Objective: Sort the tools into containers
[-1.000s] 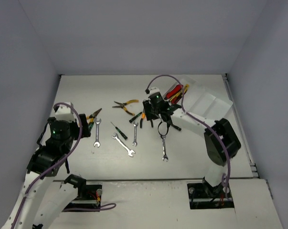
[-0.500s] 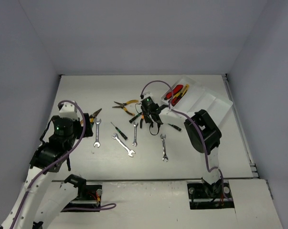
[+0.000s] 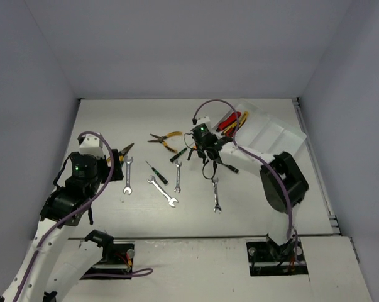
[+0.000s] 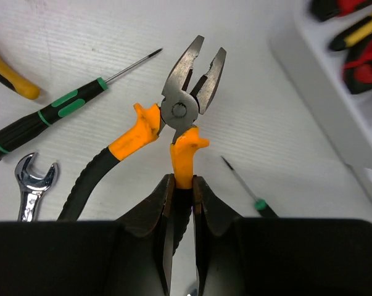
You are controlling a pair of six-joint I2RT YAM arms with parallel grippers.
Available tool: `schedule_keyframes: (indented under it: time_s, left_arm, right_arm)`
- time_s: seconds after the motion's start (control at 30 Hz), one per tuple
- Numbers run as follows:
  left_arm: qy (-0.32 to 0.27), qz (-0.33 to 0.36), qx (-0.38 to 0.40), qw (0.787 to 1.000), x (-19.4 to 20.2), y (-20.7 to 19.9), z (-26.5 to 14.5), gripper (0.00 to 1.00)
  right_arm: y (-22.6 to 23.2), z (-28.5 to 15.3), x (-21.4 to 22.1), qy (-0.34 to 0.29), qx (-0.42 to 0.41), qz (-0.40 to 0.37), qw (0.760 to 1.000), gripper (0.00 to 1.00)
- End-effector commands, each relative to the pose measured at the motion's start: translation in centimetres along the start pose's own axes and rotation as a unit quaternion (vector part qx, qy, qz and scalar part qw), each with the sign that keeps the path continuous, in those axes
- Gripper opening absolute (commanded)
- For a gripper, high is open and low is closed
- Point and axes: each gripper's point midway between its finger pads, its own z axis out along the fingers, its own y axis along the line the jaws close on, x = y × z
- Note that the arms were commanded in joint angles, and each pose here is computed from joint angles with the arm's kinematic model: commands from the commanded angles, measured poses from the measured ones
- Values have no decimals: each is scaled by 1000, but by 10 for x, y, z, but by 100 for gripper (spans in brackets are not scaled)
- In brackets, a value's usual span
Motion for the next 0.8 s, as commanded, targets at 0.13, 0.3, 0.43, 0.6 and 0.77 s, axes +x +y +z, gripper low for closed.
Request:
schedule_keyframes:
  time_s: [0.13, 0.3, 0.43, 0.6, 0.77]
  left_arm:
    - [-36, -10, 3, 999, -20, 0, -3, 83]
    - [-33, -10, 3, 999, -20, -1, -1, 83]
    - [-34, -11, 7, 999, -21, -2, -2, 83]
    - [-37, -13, 9, 999, -21, -2, -3, 83]
    - [-38, -15, 16, 999, -21, -4, -5, 83]
  right_arm:
    - [-126, -90, -62, -133, 101, 113, 980, 0]
    - [-208, -107, -22, -115, 181, 137, 967, 0]
    - [-265, -119, -7, -113, 221, 182, 951, 0]
    - [-315, -112, 6, -91, 268, 233, 930, 0]
    - [-340, -94, 13, -60, 305, 231, 922, 0]
